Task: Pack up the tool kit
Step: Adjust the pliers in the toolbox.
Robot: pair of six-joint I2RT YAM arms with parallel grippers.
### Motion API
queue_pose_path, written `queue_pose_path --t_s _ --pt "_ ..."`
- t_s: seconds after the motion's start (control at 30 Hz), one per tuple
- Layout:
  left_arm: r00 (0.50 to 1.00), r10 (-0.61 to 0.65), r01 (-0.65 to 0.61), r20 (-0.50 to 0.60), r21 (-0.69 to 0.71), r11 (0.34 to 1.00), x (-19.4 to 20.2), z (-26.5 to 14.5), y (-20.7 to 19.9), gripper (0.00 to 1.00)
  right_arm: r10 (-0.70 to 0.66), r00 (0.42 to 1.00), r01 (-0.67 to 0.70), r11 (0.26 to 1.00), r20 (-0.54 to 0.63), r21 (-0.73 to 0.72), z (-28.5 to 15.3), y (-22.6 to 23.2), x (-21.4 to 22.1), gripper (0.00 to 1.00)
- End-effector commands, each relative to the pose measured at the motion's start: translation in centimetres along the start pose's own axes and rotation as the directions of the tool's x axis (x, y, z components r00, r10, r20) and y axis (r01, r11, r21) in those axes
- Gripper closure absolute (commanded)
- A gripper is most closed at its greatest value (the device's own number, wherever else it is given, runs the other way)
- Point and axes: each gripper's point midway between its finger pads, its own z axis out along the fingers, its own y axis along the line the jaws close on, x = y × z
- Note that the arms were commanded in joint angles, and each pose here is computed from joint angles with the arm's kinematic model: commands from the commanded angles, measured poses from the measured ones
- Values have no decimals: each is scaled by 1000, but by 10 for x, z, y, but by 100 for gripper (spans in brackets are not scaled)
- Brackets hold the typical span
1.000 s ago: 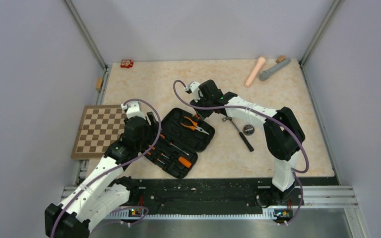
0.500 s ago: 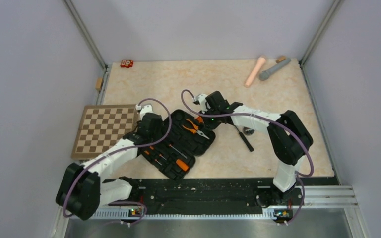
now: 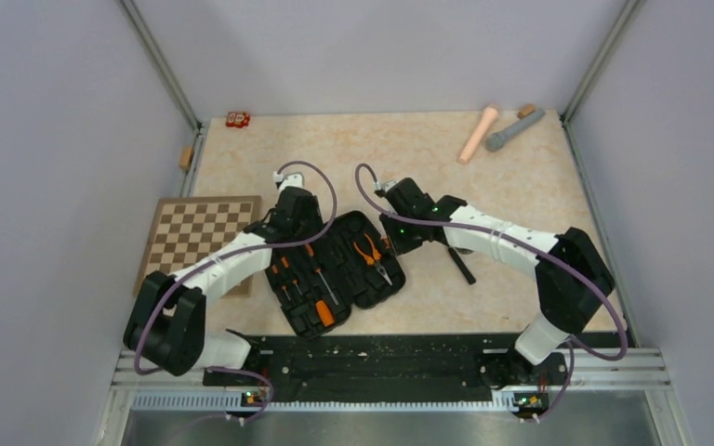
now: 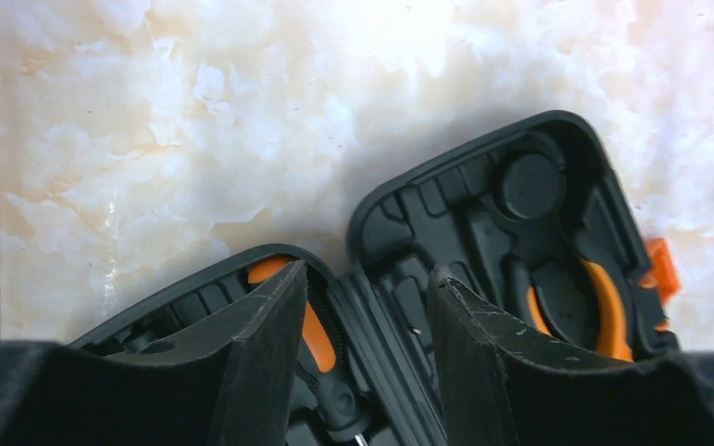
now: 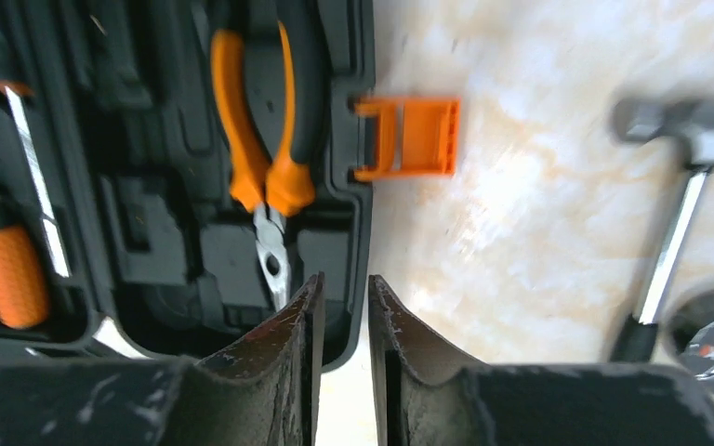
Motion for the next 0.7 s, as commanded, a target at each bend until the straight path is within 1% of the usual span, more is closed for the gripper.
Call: queue_pose_path --t_s 0.0,0.1,0.3,0.47,0.53,0.6,0.67 --pt "997 3 -11 81 102 995 -25 -29 -22 43 39 971 -47 998 237 28 -57 7 -78 75" --pt "997 -24 14 78 119 993 -19 -37 -22 42 10 969 -16 1000 248 22 -54 13 -95 74" --pt "999 -35 31 36 105 994 3 -39 -14 41 -83 982 79 996 171 35 -17 37 -97 75" --pt "999 -33 32 17 71 997 15 -36 -3 42 -110 987 99 990 118 100 11 33 -91 81" --pt "999 -44 43 9 80 996 18 -36 -5 45 -118 988 108 988 96 106 19 34 -86 85" --pt "999 -52 52 -1 94 994 21 -36 -7 48 -126 989 118 987 71 110 28 34 -79 86" --pt "998 -55 56 -10 107 993 23 -37 -11 48 -124 991 117 986 48 115 36 33 -72 87"
